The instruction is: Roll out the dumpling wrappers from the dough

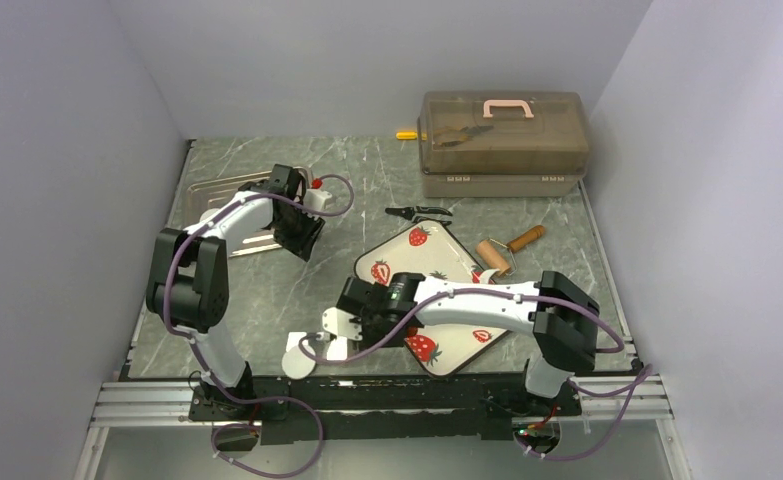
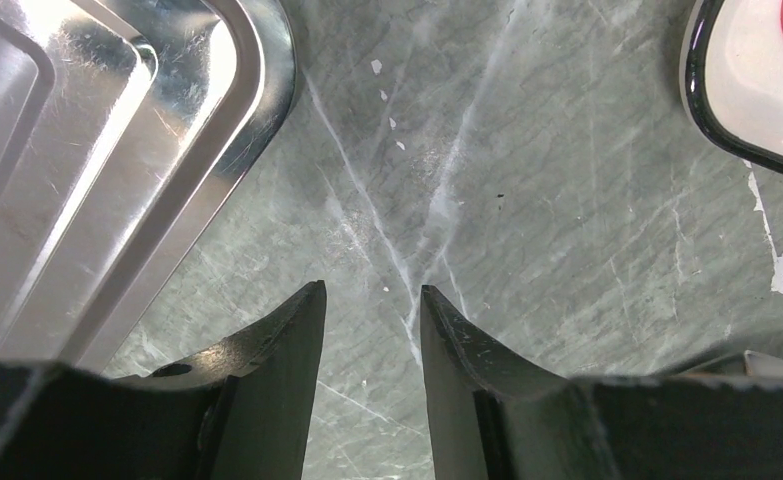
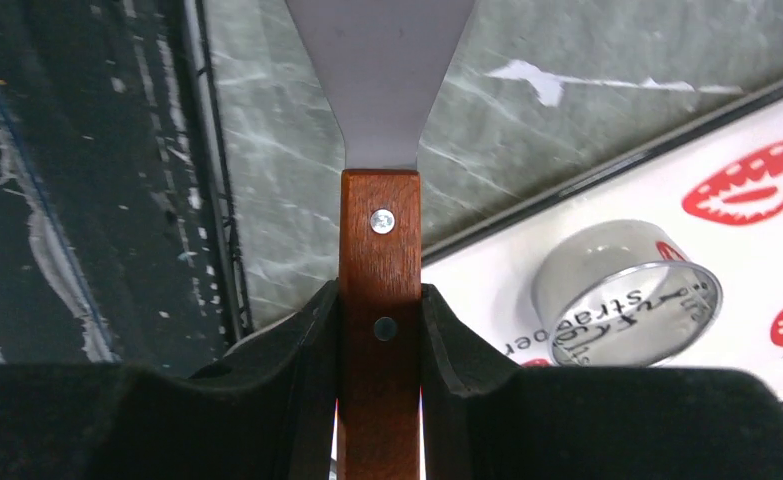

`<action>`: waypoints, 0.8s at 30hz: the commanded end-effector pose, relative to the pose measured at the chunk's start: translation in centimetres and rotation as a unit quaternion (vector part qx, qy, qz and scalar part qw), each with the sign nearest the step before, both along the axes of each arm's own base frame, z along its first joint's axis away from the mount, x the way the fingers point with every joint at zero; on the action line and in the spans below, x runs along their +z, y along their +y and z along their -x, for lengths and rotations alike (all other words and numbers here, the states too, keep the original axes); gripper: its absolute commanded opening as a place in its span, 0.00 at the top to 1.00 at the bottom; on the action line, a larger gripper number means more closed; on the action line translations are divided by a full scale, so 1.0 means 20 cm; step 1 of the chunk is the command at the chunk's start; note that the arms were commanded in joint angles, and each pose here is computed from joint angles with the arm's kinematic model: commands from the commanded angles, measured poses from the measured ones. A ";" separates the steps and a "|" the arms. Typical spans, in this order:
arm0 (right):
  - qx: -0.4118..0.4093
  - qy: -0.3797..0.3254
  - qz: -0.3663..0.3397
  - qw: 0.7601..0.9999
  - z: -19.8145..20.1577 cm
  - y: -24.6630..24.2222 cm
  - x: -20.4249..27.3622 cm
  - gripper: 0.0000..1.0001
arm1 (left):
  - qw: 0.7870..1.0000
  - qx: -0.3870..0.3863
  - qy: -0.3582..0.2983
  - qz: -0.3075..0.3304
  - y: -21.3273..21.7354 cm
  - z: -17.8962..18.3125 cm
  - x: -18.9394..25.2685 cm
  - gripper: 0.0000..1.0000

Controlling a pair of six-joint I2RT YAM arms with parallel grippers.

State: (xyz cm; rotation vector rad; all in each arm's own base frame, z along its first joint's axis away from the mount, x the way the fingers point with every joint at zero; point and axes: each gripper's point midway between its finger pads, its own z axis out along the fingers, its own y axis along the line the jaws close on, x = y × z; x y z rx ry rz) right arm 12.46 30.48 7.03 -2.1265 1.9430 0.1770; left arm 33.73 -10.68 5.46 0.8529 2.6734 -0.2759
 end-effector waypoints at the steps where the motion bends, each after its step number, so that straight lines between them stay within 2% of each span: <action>1: 0.014 0.021 -0.040 0.999 0.13 0.09 0.06 1.00 | 1.000 0.004 -0.016 0.016 -0.01 -0.02 0.06 0.55; 13: 0.036 0.041 -0.046 0.997 0.21 0.12 0.06 1.00 | 1.000 0.008 -0.020 0.013 0.02 -0.03 0.05 0.55; 17: 0.007 0.043 -0.053 0.998 0.17 0.12 0.05 1.00 | 1.000 0.008 -0.019 0.015 0.02 -0.03 0.05 0.55; 24: -0.085 0.037 -0.158 0.983 -0.03 0.18 0.20 1.00 | 0.998 0.021 -0.050 0.031 0.08 -0.10 0.19 0.53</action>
